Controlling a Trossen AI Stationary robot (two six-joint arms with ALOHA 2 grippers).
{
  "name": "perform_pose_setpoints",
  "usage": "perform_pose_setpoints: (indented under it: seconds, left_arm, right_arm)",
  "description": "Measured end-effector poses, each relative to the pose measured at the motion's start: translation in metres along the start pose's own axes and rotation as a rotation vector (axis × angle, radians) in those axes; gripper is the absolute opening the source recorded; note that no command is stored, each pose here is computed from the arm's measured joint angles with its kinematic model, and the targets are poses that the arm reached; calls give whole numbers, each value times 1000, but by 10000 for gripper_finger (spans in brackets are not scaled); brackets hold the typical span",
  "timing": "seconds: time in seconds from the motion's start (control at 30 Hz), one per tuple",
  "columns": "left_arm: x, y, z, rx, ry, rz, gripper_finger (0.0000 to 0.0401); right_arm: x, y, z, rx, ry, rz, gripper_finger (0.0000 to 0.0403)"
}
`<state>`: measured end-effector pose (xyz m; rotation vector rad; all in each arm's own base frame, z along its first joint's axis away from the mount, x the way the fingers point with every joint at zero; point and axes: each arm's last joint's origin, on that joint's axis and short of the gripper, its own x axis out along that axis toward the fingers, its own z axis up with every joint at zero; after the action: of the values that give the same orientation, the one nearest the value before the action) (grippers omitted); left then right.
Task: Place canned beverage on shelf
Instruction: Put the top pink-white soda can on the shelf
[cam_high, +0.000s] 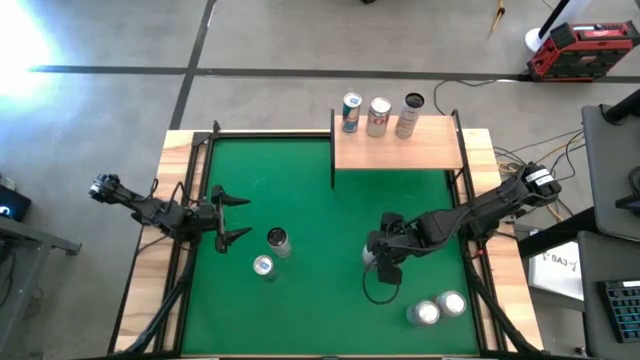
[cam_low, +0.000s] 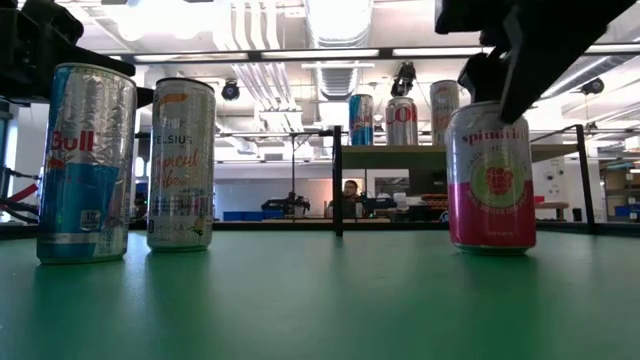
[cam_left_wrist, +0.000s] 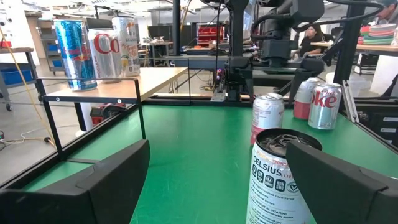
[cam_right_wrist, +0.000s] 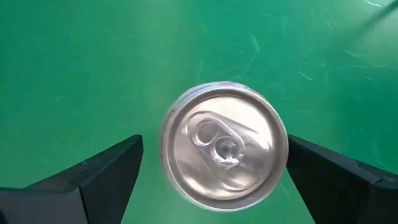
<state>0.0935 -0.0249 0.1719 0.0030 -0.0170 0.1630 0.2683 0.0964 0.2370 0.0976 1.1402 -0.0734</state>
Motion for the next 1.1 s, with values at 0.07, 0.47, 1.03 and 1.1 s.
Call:
perform_pose_setpoints:
  seconds: [0.07, 0.47, 1.03, 1.1]
  left_arm:
    - [0, 0, 0, 0, 0, 0, 361]
    - [0, 0, 0, 0, 0, 0, 361]
    - [0, 0, 0, 0, 0, 0, 361]
    - [0, 0, 0, 0, 0, 0, 361]
  right_arm:
    - [0, 3, -1, -36, 0, 17, 370]
    - [-2, 3, 0, 111, -17, -26, 370]
    - [-2, 4, -4, 509, 65, 31, 370]
    - [-2, 4, -4, 593, 68, 30, 370]
